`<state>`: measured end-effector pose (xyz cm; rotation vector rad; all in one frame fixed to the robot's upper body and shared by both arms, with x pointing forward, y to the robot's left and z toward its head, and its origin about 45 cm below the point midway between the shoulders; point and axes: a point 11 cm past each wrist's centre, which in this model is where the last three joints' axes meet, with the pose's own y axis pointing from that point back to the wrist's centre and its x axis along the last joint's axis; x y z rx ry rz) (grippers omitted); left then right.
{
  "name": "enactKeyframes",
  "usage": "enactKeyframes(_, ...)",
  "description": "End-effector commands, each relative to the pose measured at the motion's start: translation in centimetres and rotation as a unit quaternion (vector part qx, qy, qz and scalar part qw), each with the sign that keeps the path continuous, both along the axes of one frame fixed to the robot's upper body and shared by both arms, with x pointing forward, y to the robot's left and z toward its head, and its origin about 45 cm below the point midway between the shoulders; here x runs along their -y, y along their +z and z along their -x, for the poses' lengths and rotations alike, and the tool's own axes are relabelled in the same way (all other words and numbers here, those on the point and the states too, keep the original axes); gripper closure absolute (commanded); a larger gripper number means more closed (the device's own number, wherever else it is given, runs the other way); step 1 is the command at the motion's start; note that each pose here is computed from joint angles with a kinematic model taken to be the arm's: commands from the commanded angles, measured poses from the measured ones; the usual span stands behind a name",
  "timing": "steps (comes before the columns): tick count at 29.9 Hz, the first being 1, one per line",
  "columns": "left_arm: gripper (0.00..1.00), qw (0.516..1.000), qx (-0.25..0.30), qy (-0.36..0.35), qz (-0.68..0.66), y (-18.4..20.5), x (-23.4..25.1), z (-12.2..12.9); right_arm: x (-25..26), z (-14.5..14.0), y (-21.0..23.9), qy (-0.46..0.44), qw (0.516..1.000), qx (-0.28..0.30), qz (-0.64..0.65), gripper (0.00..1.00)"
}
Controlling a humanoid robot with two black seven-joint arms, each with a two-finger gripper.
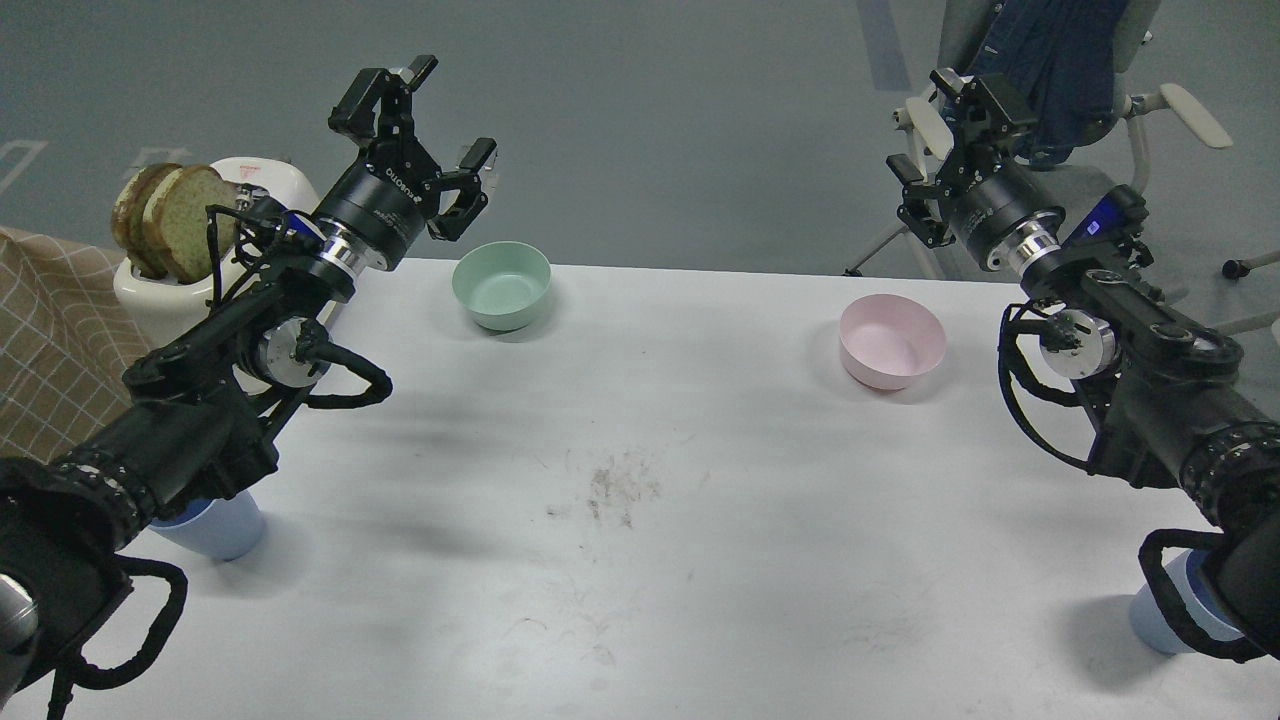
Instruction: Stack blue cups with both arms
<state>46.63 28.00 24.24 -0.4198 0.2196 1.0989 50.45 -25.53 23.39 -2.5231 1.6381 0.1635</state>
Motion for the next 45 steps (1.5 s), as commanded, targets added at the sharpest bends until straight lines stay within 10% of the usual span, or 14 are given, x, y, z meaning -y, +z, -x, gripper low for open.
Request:
enactKeyframes(1,0.02,1.000,0.001,-0.003,0.001,0.0,0.2,0.0,0.1,0.0,0.1,-0.002,1.000,0.001,-0.002,0.00)
enactKeyframes(18,0.03,0.977,0.093,-0.056,-0.184,7.1,-3.3,1.3,2.5,0.0,0.6,-0.018,1.000,0.006,0.007,0.00)
enactKeyframes(27,0.03,0.803,0.183,-0.145,-0.548,14.6,-8.1,9.3,3.3,0.4,0.1,-0.020,1.000,0.001,0.007,0.00)
enactKeyframes(37,0.03,0.579,0.080,-0.219,-0.781,12.1,-15.9,18.2,3.6,1.3,-0.6,-0.008,1.000,-0.005,0.002,0.00)
enactKeyframes(45,0.03,0.533,-0.009,-0.255,-0.807,6.9,-21.0,23.4,5.3,1.4,0.5,-0.010,1.000,0.004,0.009,0.00)
